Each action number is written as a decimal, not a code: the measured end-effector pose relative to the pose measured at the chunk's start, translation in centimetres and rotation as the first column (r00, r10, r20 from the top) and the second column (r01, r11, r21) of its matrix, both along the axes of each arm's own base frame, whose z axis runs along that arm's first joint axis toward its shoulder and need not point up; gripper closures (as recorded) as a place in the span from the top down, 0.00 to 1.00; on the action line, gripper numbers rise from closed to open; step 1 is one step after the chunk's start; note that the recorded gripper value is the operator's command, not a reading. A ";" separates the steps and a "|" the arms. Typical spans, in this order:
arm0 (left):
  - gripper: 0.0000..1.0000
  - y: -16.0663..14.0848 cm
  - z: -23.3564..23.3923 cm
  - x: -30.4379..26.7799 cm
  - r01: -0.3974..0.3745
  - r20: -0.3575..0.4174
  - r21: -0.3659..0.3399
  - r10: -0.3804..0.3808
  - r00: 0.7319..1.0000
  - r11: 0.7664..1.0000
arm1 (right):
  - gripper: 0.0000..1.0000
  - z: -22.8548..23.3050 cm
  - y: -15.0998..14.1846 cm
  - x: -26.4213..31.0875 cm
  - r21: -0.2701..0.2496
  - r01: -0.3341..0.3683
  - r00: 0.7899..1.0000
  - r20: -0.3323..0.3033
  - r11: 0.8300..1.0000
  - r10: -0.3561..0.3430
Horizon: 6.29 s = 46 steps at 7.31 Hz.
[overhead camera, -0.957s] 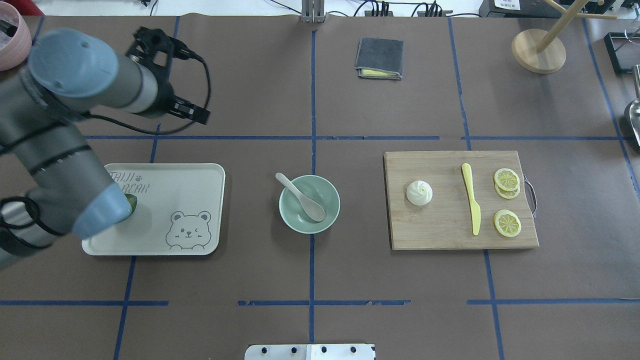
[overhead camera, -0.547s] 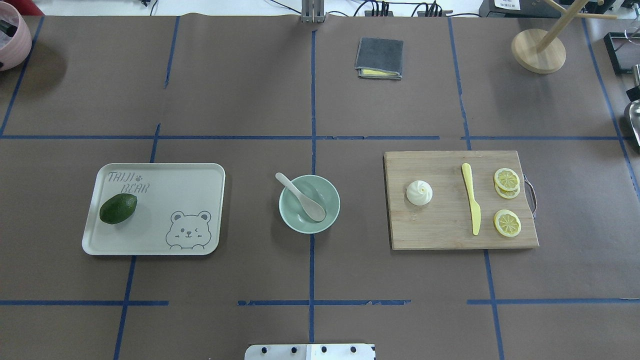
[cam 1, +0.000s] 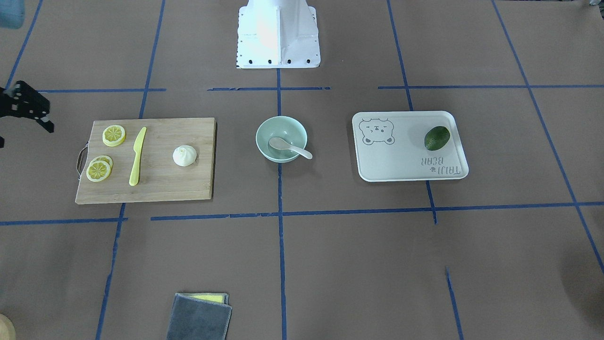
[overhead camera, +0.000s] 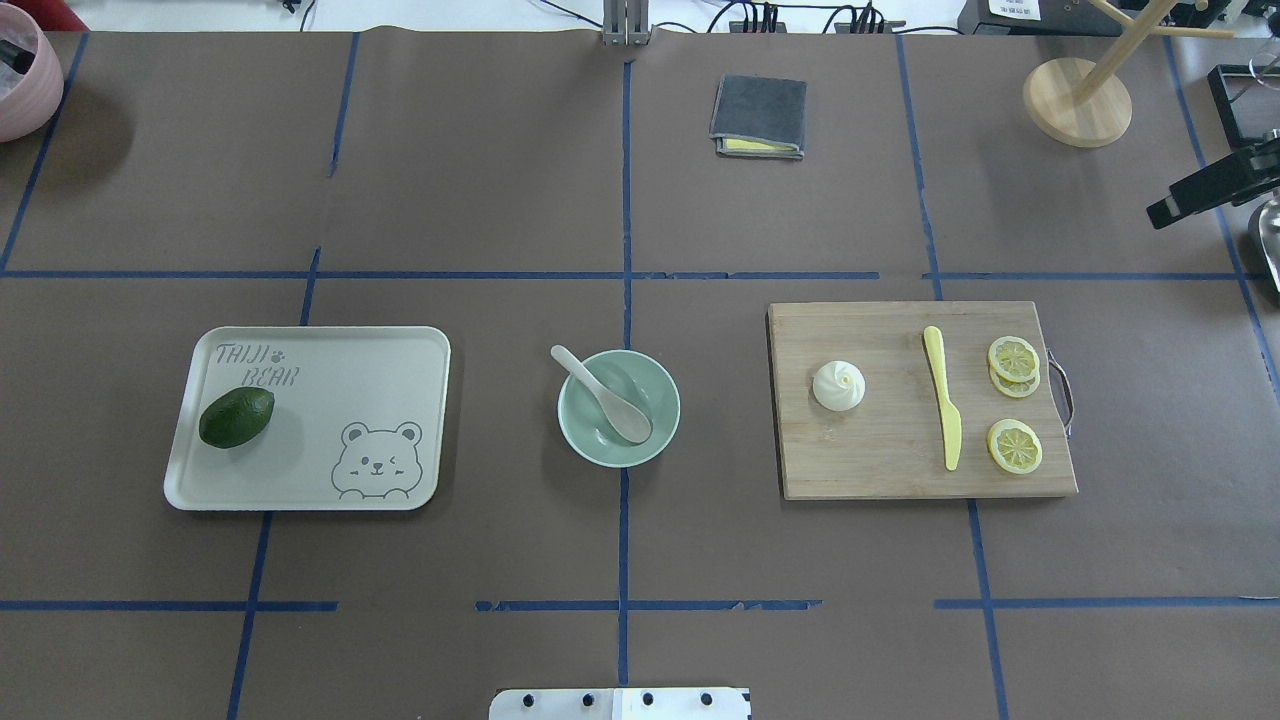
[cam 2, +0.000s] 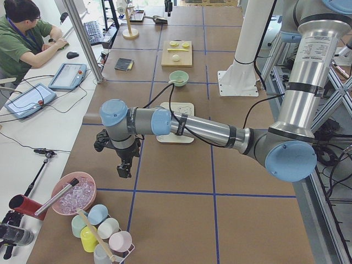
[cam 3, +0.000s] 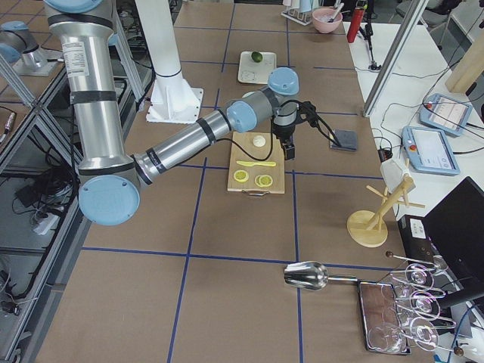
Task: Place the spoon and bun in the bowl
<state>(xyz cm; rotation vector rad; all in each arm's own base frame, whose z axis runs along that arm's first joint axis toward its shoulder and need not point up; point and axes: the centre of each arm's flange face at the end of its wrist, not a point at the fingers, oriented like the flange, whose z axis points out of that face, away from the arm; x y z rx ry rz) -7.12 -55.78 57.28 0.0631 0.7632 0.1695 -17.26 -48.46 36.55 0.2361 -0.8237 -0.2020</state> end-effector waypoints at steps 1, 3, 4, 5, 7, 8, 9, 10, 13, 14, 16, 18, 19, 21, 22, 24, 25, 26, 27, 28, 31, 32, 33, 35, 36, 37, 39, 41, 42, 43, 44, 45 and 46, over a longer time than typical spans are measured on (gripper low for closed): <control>1.00 0.7 1.0 0.0 0.005 -0.021 -0.023 -0.005 1.000 1.000 | 0.98 -1.5 0.6 -5.2 -0.012 -0.007 1.000 -0.022 1.000 0.007; 1.00 1.1 1.2 0.1 0.006 -0.036 -0.026 -0.007 0.999 1.000 | 0.90 -4.4 1.6 -14.3 -0.025 -0.040 0.998 -0.048 0.999 0.039; 1.00 1.1 1.1 0.1 0.006 -0.040 -0.024 -0.007 0.999 1.000 | 0.87 -5.0 2.4 -17.7 -0.024 -0.058 0.997 -0.056 0.998 0.056; 1.00 1.1 1.1 0.1 0.006 -0.042 -0.022 -0.007 0.999 1.000 | 0.85 -4.8 3.2 -20.5 -0.020 -0.066 0.997 -0.047 0.998 0.065; 1.00 1.1 1.0 0.1 0.006 -0.043 -0.019 -0.006 0.999 1.000 | 0.80 -3.3 4.5 -25.4 -0.010 -0.070 0.997 -0.020 0.998 0.070; 1.00 1.1 1.0 0.1 0.006 -0.043 -0.018 -0.006 0.999 1.000 | 0.77 -2.7 5.1 -26.8 -0.005 -0.069 0.997 -0.023 0.998 0.069; 1.00 1.1 1.0 0.1 0.006 -0.043 -0.017 -0.006 0.999 1.000 | 0.69 -2.3 5.5 -27.4 -0.003 -0.066 0.997 -0.027 0.998 0.066; 1.00 1.1 1.0 0.1 0.006 -0.043 -0.016 -0.006 0.999 1.000 | 0.45 -1.9 5.7 -27.6 -0.004 -0.064 0.997 -0.033 0.998 0.064; 1.00 1.0 0.9 0.1 0.006 -0.044 -0.013 -0.006 0.999 1.000 | 0.00 -1.0 6.0 -27.6 -0.017 -0.056 0.997 -0.052 0.998 0.055; 1.00 1.0 0.8 0.1 0.006 -0.044 -0.012 -0.006 0.999 1.000 | 0.00 -1.0 6.0 -27.6 -0.018 -0.054 0.997 -0.052 0.998 0.053; 1.00 1.0 0.7 0.1 0.006 -0.045 -0.011 -0.006 0.999 1.000 | 0.00 -1.7 6.0 -27.7 -0.015 -0.056 0.998 -0.042 0.998 0.055; 1.00 1.0 0.5 0.1 0.006 -0.045 -0.006 -0.006 0.999 1.000 | 0.00 -6.3 5.4 -29.4 -0.041 -0.081 0.996 -0.035 0.996 0.080; 1.00 1.0 0.4 0.1 0.006 -0.044 -0.004 -0.006 0.999 1.000 | 0.00 -10.3 5.2 -30.8 -0.068 -0.101 0.995 -0.029 0.993 0.099; 1.00 1.0 0.3 0.1 0.006 -0.044 -0.002 -0.006 0.999 1.000 | 0.00 -17.8 5.6 -35.5 -0.131 -0.167 0.986 -0.001 0.977 0.169; 1.00 0.9 0.2 0.1 0.006 -0.044 0.001 -0.006 0.999 1.000 | 0.00 -20.1 6.4 -38.9 -0.144 -0.203 0.979 -0.007 0.968 0.204; 1.00 0.8 0.1 0.1 0.006 -0.044 0.002 -0.006 0.999 1.000 | 0.99 -20.5 8.4 -43.0 -0.143 -0.243 0.970 -0.041 0.959 0.239; 1.00 0.8 0.1 0.1 0.006 -0.044 0.002 -0.006 0.999 1.000 | 1.00 -19.6 9.1 -43.6 -0.139 -0.247 0.969 -0.057 0.959 0.241; 1.00 0.8 0.1 0.1 0.006 -0.044 0.003 -0.006 0.999 1.000 | 1.00 -19.2 9.4 -43.8 -0.130 -0.251 0.968 -0.064 0.959 0.245; 1.00 0.8 0.0 0.1 0.006 -0.044 0.003 -0.006 0.999 1.000 | 1.00 -19.2 9.5 -43.9 -0.123 -0.250 0.968 -0.065 0.960 0.244; 1.00 0.8 0.0 0.1 0.006 -0.044 0.003 -0.006 0.999 1.000 | 1.00 -19.4 9.6 -43.7 -0.117 -0.246 0.969 -0.059 0.962 0.240; 1.00 0.8 0.0 0.1 0.004 -0.044 0.005 -0.004 0.999 1.000 | 1.00 -20.9 5.5 -37.4 -0.091 -0.201 0.979 -0.028 0.975 0.200; 1.00 0.8 0.0 0.1 0.004 -0.043 0.005 -0.004 0.999 1.000 | 1.00 -19.6 1.7 -31.7 -0.076 -0.156 0.988 -0.025 0.985 0.155; 1.00 0.8 0.0 0.1 0.004 -0.041 0.004 -0.003 0.999 1.000 | 1.00 -17.0 -2.3 -25.6 -0.047 -0.106 0.994 -0.032 0.993 0.104; 1.00 1.0 0.3 0.1 0.002 -0.037 0.001 -0.002 0.999 1.000 | 1.00 -9.0 -10.0 -9.9 0.017 -0.002 0.998 -0.057 1.000 0.003; 1.00 1.1 0.2 0.0 0.002 -0.035 0.004 -0.002 0.999 1.000 | 1.00 -4.0 -11.8 -2.2 0.046 0.045 0.997 -0.069 0.998 -0.042; 1.00 1.7 0.1 0.0 0.000 -0.034 0.013 0.000 0.999 1.000 | 1.00 1.2 -12.3 4.9 0.073 0.082 0.993 -0.094 0.994 -0.075; 1.00 5.3 1.4 0.0 -0.001 -0.035 0.041 0.002 0.999 0.999 | 1.00 9.7 -10.6 15.4 0.065 0.094 0.988 -0.125 0.993 -0.085; 1.00 8.3 3.6 0.1 0.001 -0.038 0.069 0.001 0.999 0.998 | 1.00 16.2 -7.1 21.0 -0.022 0.038 0.990 -0.133 0.999 -0.040; 1.00 8.7 4.2 0.1 0.002 -0.038 0.068 0.001 0.999 0.998 | 1.00 19.0 -5.1 22.6 -0.068 0.014 0.991 -0.135 0.998 -0.023; 1.00 8.8 4.3 0.1 0.002 -0.039 0.069 0.000 0.999 0.998 | 1.00 21.2 -3.3 23.5 -0.101 0.004 0.990 -0.137 0.995 -0.018; 1.00 8.6 4.2 0.1 0.005 -0.039 0.068 -0.002 0.999 0.998 | 1.00 22.8 -1.9 24.0 -0.127 -0.004 0.990 -0.137 0.992 -0.014; 1.00 8.5 3.9 0.0 0.008 -0.039 0.069 -0.005 0.999 0.998 | 1.00 23.8 -0.8 24.2 -0.144 -0.009 0.991 -0.136 0.990 -0.011; 1.00 8.6 3.7 0.0 0.009 -0.040 0.072 -0.006 0.999 0.997 | 1.00 24.4 -0.3 24.2 -0.151 -0.011 0.991 -0.135 0.988 -0.010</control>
